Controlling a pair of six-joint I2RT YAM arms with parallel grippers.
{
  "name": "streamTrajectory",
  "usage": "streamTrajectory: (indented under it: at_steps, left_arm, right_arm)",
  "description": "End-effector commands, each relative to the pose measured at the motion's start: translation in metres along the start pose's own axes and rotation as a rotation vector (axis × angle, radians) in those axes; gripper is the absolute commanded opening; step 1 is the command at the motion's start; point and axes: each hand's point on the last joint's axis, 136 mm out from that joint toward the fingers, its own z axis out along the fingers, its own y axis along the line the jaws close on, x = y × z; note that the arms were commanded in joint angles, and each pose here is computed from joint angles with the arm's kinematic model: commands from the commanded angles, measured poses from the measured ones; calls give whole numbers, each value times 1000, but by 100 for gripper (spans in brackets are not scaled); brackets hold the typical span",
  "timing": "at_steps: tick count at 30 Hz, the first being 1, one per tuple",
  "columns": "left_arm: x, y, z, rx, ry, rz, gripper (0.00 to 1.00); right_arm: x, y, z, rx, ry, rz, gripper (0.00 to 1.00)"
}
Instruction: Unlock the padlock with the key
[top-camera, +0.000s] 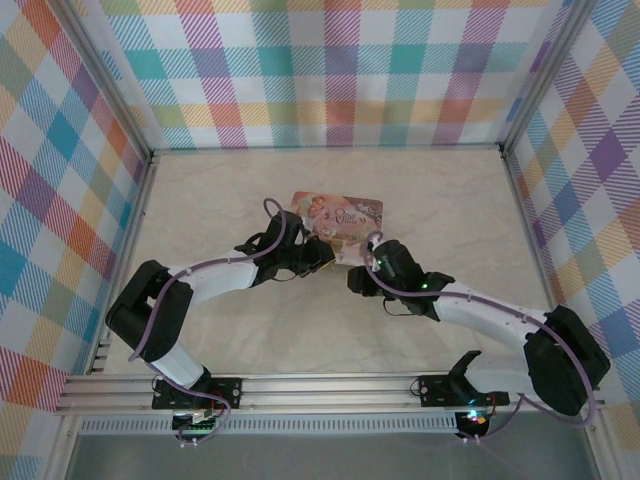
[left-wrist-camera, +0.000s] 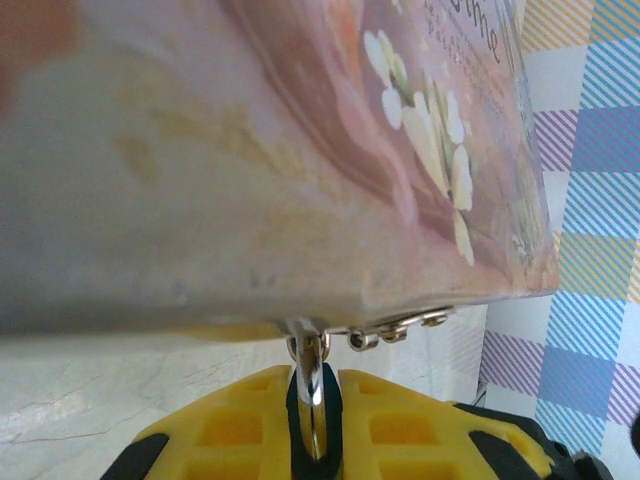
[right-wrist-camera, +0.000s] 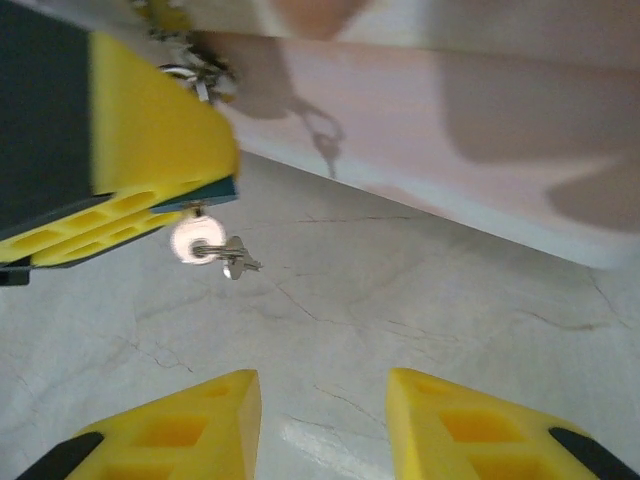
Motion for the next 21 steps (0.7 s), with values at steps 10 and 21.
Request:
streamTrajectory:
  at_steps: [10, 21]
  left_arm:
    - [-4, -27, -3, 70, -3, 11, 9]
    - [-4, -32, -6, 88, -2, 9, 9]
  right_arm:
    - [-30, 32, 15, -26, -50, -194, 43]
    - [-39, 40, 29, -29, -51, -222, 42]
